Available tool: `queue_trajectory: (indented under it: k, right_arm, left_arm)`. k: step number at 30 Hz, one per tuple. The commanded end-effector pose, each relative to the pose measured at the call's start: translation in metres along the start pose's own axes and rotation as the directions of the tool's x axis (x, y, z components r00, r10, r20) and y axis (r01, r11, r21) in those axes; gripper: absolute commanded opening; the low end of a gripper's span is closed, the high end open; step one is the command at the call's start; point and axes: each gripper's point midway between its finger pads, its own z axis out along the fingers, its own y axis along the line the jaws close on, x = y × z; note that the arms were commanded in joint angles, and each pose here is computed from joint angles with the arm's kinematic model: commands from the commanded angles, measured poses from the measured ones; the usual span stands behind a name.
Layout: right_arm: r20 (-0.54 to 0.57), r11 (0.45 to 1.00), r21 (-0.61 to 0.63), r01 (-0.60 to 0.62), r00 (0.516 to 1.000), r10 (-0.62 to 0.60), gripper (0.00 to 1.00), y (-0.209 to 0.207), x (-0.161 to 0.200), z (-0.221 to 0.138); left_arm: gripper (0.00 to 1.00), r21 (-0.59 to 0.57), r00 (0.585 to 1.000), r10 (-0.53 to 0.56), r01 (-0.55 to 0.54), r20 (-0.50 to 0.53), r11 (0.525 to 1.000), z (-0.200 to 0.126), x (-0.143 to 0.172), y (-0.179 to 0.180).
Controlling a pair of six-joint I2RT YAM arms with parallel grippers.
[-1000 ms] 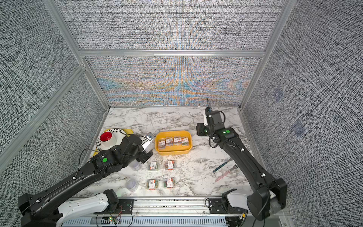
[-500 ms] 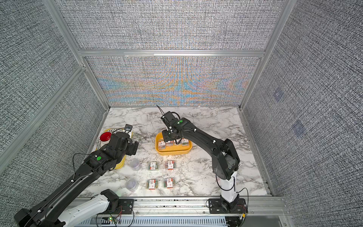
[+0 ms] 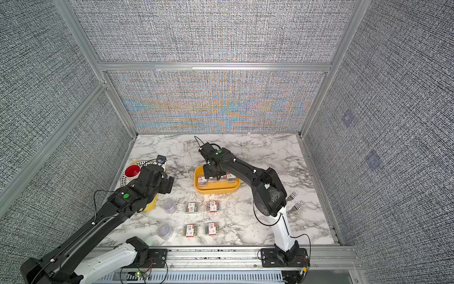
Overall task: Take the paper clips out of the storage box
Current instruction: Pick up the boxed paper clips from the storage box.
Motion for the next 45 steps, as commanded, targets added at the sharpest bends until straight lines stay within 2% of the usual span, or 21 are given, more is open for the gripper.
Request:
queue_trajectory:
  k: [1, 14, 25, 45]
  right_arm:
    - [0.019, 0.997, 0.062, -0.052, 0.999, 0.051, 0.65, -0.023, 0.003, -0.005]
    - [-0.005, 0.982, 0.145, -0.118, 0.993, 0.120, 0.63, -0.080, 0.024, 0.000]
    - [-0.047, 0.981, 0.155, -0.119, 0.991, 0.127, 0.63, -0.084, 0.024, 0.020]
    - [-0.087, 0.958, 0.261, -0.119, 0.985, 0.146, 0.61, -0.103, 0.025, 0.042]
  left_arm:
    - [0.89, 0.000, 1.000, -0.024, 0.024, 0.012, 1.000, 0.000, -0.005, 0.000]
    - [0.86, 0.014, 1.000, -0.022, 0.022, 0.000, 1.000, 0.002, -0.004, -0.002]
    - [0.86, 0.018, 1.000, -0.014, 0.015, -0.011, 1.000, 0.004, -0.002, -0.004]
    - [0.86, 0.022, 1.000, -0.019, 0.019, -0.002, 1.000, 0.001, -0.004, -0.003]
